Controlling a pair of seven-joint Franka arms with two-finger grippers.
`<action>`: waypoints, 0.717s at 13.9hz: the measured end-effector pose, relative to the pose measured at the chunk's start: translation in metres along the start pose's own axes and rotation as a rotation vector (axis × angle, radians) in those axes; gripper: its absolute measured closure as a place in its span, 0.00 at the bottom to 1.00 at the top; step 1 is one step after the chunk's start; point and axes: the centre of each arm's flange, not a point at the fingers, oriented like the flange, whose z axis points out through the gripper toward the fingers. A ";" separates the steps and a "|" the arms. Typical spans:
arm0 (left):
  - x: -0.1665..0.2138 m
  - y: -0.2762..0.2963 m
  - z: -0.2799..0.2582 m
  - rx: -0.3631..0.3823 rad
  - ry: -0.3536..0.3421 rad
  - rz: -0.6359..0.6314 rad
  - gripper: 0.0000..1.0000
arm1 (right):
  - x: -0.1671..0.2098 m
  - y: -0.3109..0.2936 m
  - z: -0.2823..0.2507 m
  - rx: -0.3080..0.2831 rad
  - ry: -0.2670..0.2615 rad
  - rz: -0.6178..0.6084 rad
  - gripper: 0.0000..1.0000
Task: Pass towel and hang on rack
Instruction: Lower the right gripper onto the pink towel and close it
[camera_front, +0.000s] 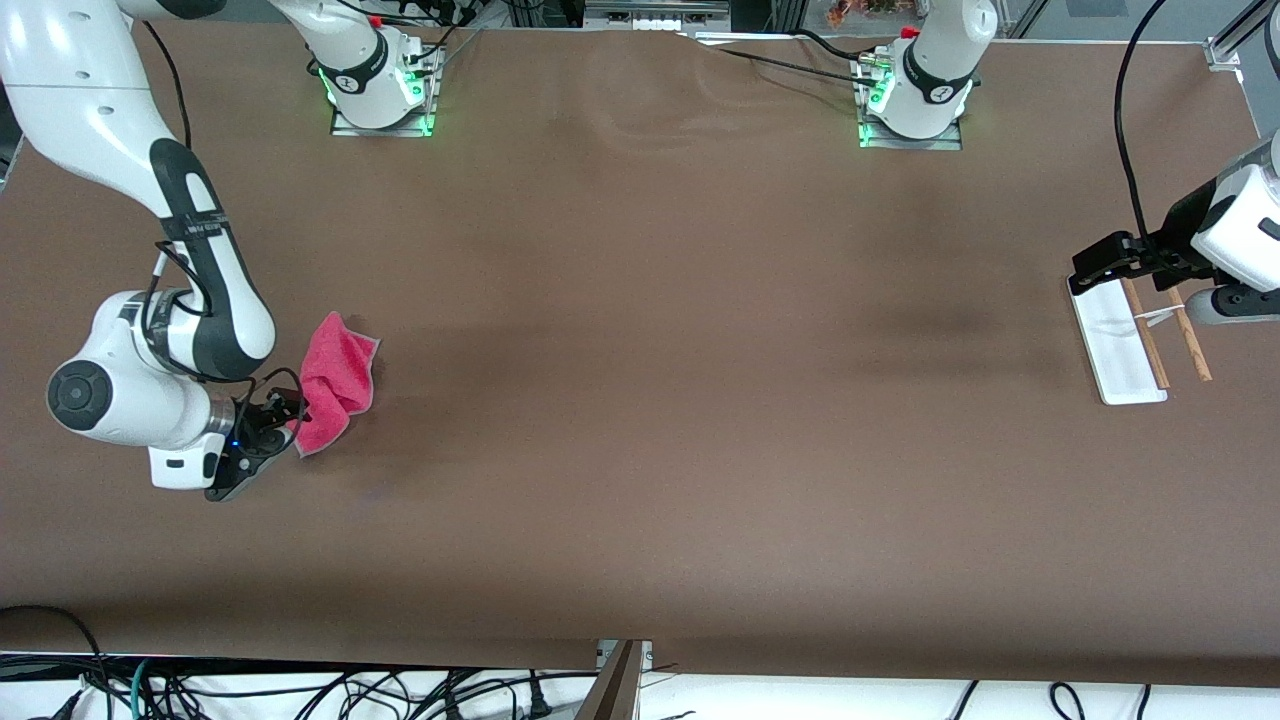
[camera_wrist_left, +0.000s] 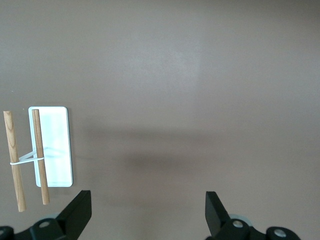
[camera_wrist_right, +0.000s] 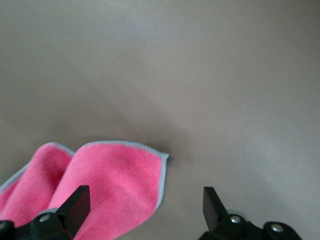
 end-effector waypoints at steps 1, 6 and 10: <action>0.000 0.000 0.000 0.000 0.000 0.000 0.00 | 0.000 0.001 0.008 -0.003 0.004 -0.004 0.00; 0.000 0.000 0.000 0.000 0.000 0.000 0.00 | 0.001 0.003 0.024 -0.008 0.014 -0.009 0.00; 0.000 0.000 0.000 0.000 0.001 0.000 0.00 | 0.002 0.002 0.029 -0.011 0.018 -0.012 0.25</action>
